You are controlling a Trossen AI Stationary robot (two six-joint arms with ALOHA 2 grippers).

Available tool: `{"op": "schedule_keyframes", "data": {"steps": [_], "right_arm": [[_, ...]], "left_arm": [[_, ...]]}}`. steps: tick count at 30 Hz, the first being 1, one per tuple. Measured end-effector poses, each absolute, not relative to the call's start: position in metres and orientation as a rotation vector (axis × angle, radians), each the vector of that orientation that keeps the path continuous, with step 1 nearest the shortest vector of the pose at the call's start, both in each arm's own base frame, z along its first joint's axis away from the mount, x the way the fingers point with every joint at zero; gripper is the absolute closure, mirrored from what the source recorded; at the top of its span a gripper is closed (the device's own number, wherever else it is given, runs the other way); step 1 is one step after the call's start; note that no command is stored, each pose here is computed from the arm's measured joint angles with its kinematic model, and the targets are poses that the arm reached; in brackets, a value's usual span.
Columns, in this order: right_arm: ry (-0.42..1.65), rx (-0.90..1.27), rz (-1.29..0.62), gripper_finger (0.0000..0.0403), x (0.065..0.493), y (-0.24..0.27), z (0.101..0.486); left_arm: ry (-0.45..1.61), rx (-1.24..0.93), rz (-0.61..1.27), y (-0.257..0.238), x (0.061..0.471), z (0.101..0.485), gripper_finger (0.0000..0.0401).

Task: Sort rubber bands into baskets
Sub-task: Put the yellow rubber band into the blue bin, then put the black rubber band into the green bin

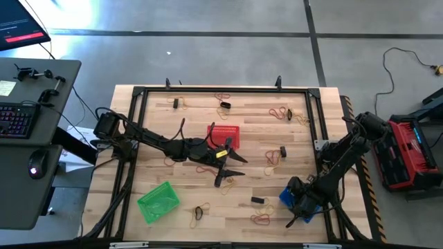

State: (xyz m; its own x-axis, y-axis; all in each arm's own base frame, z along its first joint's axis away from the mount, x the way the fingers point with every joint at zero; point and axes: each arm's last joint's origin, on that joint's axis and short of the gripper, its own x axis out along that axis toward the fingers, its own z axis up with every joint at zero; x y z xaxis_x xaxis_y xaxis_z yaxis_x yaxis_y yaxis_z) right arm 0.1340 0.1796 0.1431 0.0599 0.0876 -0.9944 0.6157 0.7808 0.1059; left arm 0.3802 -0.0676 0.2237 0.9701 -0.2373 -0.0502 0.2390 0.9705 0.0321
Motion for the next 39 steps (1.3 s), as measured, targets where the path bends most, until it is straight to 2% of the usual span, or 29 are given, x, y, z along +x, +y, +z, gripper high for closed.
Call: {"op": "schedule_keyframes", "data": {"steps": [3,12,17,22,31,35,39], "right_arm": [[1.477,0.603,-0.436,0.0366,0.134,0.180,0.143],[1.507,0.609,-0.428,0.0257,0.138,0.180,0.148],[1.508,0.569,-0.396,0.0237,0.148,0.184,0.167],[1.528,0.512,-0.417,0.0253,0.155,0.185,0.193],[1.491,0.390,-0.476,0.0326,0.160,0.185,0.251],[1.437,0.359,-0.444,0.0357,0.163,0.186,0.264],[1.377,0.254,-0.411,0.0378,0.170,0.180,0.264]], "left_arm": [[0.061,0.039,-0.241,-0.068,0.380,0.222,0.0189],[0.078,0.043,-0.206,-0.067,0.380,0.221,0.0190],[0.099,0.016,-0.163,-0.065,0.380,0.219,0.0190],[0.137,0.017,-0.156,-0.064,0.379,0.218,0.0190],[0.245,0.084,-0.152,-0.055,0.353,0.249,0.0194],[0.264,0.095,-0.154,-0.054,0.346,0.257,0.0220],[0.269,0.100,-0.154,-0.054,0.346,0.257,0.0268]]}}
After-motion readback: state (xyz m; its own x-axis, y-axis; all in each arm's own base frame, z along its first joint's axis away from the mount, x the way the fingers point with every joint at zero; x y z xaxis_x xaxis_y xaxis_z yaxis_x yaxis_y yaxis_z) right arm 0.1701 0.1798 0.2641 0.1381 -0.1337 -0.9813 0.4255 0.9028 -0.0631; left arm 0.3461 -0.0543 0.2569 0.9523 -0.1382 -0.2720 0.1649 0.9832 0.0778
